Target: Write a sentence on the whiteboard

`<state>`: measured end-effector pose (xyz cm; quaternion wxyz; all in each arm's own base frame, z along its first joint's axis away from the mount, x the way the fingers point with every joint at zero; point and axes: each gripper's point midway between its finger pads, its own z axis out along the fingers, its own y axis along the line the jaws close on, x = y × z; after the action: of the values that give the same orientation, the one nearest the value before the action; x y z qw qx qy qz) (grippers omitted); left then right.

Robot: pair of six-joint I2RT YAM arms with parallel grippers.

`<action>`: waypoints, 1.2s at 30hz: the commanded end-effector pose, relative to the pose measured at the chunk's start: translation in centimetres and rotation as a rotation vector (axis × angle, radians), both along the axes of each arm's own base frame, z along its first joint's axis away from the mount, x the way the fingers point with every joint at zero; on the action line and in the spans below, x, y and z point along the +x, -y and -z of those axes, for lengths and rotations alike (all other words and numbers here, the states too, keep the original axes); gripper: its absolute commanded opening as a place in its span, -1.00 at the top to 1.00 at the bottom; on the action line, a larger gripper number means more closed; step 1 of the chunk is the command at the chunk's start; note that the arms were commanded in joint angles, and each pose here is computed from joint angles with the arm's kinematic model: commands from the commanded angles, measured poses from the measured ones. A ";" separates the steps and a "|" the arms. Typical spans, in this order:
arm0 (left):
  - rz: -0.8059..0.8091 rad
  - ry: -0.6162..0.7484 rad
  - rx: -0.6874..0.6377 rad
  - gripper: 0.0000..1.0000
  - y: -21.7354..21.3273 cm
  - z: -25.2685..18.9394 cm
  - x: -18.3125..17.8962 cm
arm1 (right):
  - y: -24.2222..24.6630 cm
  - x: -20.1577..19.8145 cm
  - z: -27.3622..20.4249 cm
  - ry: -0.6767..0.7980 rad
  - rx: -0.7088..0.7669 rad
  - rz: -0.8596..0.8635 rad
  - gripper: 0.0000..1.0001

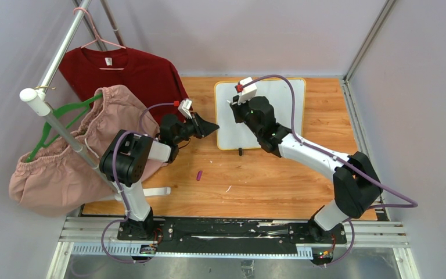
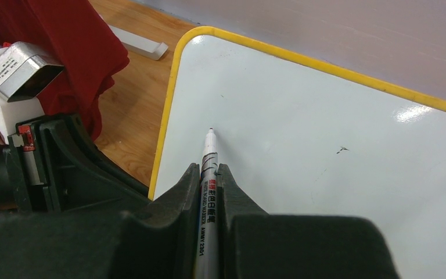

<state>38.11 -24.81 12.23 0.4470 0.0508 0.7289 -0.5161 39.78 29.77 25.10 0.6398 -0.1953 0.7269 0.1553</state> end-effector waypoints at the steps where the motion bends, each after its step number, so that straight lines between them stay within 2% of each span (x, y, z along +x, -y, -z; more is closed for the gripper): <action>1: 0.022 0.078 -0.019 0.79 0.6 -2.1 0.0 | 0.9 0.8 -0.7 0.018 0.014 0.044 1.00; 14: 0.024 0.099 -0.027 1.00 0.7 -2.6 -0.2 | 1.9 0.3 0.8 -0.012 -0.011 0.062 1.00; 29: 0.021 0.105 -0.031 1.00 0.7 -2.8 -0.2 | 3.4 -0.7 2.4 -0.045 -0.032 0.091 1.00; 36: 0.023 0.105 -0.030 1.00 0.8 -2.8 -0.2 | 3.3 -0.9 -0.1 -0.005 0.023 0.082 1.00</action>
<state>38.13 -24.90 12.41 0.4504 0.0526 0.7261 -0.5169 38.65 27.83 22.78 0.6236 -0.1888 0.7462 0.1366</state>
